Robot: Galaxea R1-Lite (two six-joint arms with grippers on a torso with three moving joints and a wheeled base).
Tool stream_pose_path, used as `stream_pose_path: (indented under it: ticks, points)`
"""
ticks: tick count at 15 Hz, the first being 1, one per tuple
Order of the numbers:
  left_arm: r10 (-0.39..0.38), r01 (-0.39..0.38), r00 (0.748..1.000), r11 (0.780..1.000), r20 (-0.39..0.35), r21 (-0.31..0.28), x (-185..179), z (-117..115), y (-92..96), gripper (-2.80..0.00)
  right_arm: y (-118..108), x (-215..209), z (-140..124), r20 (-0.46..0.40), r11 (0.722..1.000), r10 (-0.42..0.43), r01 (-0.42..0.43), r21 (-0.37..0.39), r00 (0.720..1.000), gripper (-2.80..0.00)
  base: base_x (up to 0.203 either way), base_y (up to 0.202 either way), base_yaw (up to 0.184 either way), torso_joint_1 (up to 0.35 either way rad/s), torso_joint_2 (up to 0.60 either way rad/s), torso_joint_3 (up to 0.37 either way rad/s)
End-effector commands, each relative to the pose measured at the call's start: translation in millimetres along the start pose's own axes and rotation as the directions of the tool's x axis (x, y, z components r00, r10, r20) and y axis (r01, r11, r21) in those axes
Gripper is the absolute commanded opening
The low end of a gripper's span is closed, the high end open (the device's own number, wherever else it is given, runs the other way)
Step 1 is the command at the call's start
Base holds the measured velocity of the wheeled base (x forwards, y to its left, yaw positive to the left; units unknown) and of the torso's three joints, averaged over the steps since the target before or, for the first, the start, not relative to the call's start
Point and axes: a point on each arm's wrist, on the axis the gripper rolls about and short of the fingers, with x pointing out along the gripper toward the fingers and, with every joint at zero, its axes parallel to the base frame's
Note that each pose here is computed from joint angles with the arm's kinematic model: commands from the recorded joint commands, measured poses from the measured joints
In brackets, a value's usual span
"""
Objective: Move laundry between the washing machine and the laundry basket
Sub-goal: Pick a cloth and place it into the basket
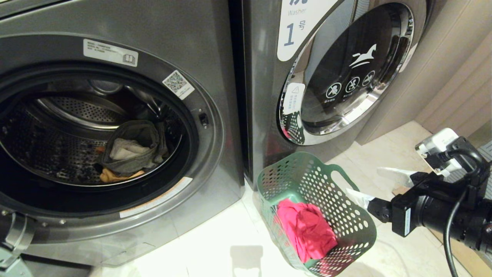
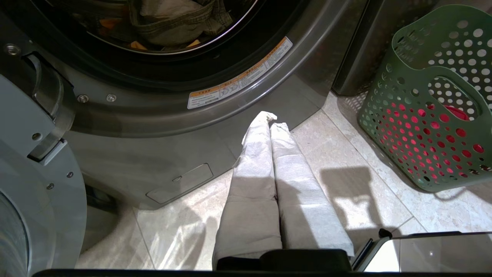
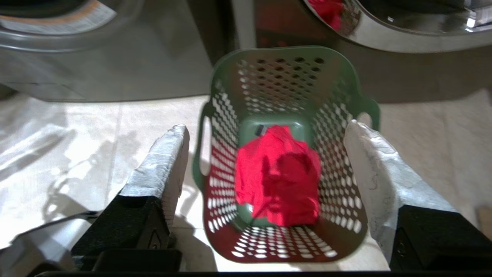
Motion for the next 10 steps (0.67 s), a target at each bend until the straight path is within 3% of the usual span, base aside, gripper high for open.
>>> stream_pose_path:
  ticks: [1, 4, 10]
  points:
    - [0.000, 0.000, 1.000, 1.000, 0.002, 0.000, 0, 0, 0.0, -2.80, -1, -9, -3, 0.008, 0.999, -0.044, 0.044, -0.006, 0.999, 0.00, 0.000, 0.000, 0.000, 0.000, 0.00, 0.000]
    - [0.000, 0.000, 1.000, 1.000, 0.002, 0.001, 0, 0, 0.0, -2.80, -3, -15, -8, -0.002, 0.989, -0.143, 0.143, -0.033, 0.990, 0.00, 0.000, 0.000, 0.000, 0.000, 0.00, 0.000]
    - [0.000, 0.000, 1.000, 1.000, 0.002, 0.001, 0, 0, 0.0, -2.80, -5, -29, -12, 0.012, 0.985, -0.171, 0.171, -0.022, 0.985, 0.00, 0.000, 0.000, 0.000, 0.000, 0.00, 0.000]
